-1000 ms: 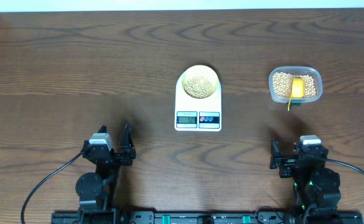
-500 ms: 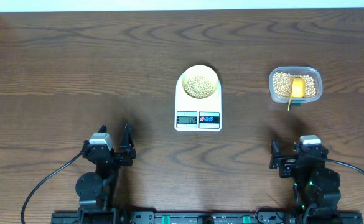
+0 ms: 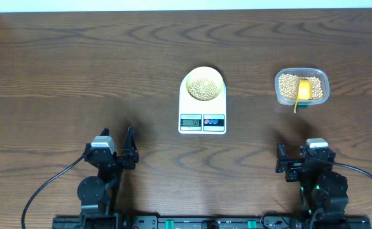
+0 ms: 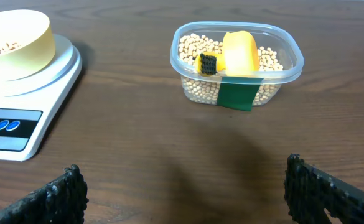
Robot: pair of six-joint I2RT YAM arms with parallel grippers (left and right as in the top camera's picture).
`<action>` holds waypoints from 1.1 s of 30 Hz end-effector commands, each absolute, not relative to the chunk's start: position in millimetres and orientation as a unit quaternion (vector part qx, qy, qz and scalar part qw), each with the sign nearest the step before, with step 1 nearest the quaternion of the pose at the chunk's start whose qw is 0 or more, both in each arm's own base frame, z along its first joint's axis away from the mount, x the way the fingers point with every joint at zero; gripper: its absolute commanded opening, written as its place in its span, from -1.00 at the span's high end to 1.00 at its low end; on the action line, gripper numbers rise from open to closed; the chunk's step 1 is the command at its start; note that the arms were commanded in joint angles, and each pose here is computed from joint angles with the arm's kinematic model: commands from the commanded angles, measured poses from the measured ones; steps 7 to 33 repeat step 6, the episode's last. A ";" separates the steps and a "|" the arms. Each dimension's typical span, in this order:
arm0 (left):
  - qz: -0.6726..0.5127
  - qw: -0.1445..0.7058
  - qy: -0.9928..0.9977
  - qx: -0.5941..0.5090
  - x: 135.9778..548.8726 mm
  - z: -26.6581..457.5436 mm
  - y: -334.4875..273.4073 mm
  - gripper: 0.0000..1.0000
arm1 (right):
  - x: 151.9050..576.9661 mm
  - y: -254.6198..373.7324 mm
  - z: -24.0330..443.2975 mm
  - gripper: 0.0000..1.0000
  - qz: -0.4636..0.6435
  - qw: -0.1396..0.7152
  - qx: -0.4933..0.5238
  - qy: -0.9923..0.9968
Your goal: Scoop item into bowl and weigh 50g on scale
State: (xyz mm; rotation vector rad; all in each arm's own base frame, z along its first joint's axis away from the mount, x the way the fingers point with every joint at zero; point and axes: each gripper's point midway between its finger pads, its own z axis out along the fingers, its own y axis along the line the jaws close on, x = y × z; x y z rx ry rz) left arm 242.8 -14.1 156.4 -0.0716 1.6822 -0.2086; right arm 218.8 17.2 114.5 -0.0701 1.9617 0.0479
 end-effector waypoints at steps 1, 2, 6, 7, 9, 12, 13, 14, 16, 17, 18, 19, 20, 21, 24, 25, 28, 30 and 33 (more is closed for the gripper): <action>-0.094 0.649 0.755 -0.024 243.0 141.4 -16.4 -0.38 | 218.7 16.7 114.7 -0.99 0.016 0.558 -0.035 0.829; -0.094 0.649 0.755 -0.024 243.0 141.4 -16.4 -0.38 | 218.7 16.7 114.7 -0.99 0.016 0.558 -0.035 0.829; -0.094 0.649 0.755 -0.024 243.0 141.4 -16.4 -0.38 | 218.7 16.7 114.7 -0.99 0.016 0.558 -0.035 0.829; -0.094 0.649 0.755 -0.024 243.0 141.4 -16.4 -0.38 | 218.7 16.7 114.7 -0.99 0.016 0.558 -0.035 0.829; -0.094 0.649 0.755 -0.024 243.0 141.4 -16.4 -0.38 | 218.7 16.7 114.7 -0.99 0.016 0.558 -0.035 0.829; -0.094 0.649 0.755 -0.024 243.0 141.4 -16.4 -0.38 | 218.7 16.7 114.7 -0.99 0.016 0.558 -0.035 0.829; -0.094 0.649 0.755 -0.024 243.0 141.4 -16.4 -0.38 | 218.7 16.7 114.7 -0.99 0.016 0.558 -0.035 0.829; -0.094 0.649 0.755 -0.024 243.0 141.4 -16.4 -0.38 | 218.7 16.7 114.7 -0.99 0.016 0.558 -0.035 0.829; -0.094 0.649 0.755 -0.024 243.0 141.4 -16.4 -0.38 | 218.7 16.7 114.7 -0.99 0.016 0.558 -0.035 0.829; -0.094 0.649 0.755 -0.024 243.0 141.4 -16.4 -0.38 | 218.7 16.7 114.7 -0.99 0.016 0.558 -0.035 0.829; -0.094 0.649 0.755 -0.024 243.0 141.4 -16.4 -0.38 | 218.7 16.7 114.7 -0.99 0.016 0.558 -0.035 0.829; -0.094 0.649 0.755 -0.024 243.0 141.4 -16.4 -0.38 | 218.7 16.7 114.7 -0.99 0.016 0.558 -0.035 0.829; -0.094 0.649 0.755 -0.024 243.0 141.4 -16.4 -0.38 | 218.7 16.7 114.7 -0.99 0.016 0.558 -0.035 0.829; -0.094 0.649 0.755 -0.024 243.0 141.4 -16.4 -0.38 | 218.7 16.7 114.7 -0.99 0.016 0.558 -0.035 0.829; -0.094 0.649 0.755 -0.024 243.0 141.4 -16.4 -0.38 | 218.7 16.7 114.7 -0.99 0.016 0.558 -0.035 0.829; -0.094 0.649 0.755 -0.024 243.0 141.4 -16.4 -0.38 | 218.7 16.7 114.7 -0.99 0.016 0.558 -0.035 0.829; -0.094 0.649 0.755 -0.024 243.0 141.4 -16.4 -0.38 | 218.7 16.7 114.7 -0.99 0.016 0.558 -0.035 0.829; -0.094 0.649 0.755 -0.024 243.0 141.4 -16.4 -0.38 | 218.7 16.7 114.7 -0.99 0.016 0.558 -0.035 0.829; -0.094 0.649 0.755 -0.024 243.0 141.4 -16.4 -0.38 | 218.7 16.7 114.7 -0.99 0.016 0.558 -0.035 0.829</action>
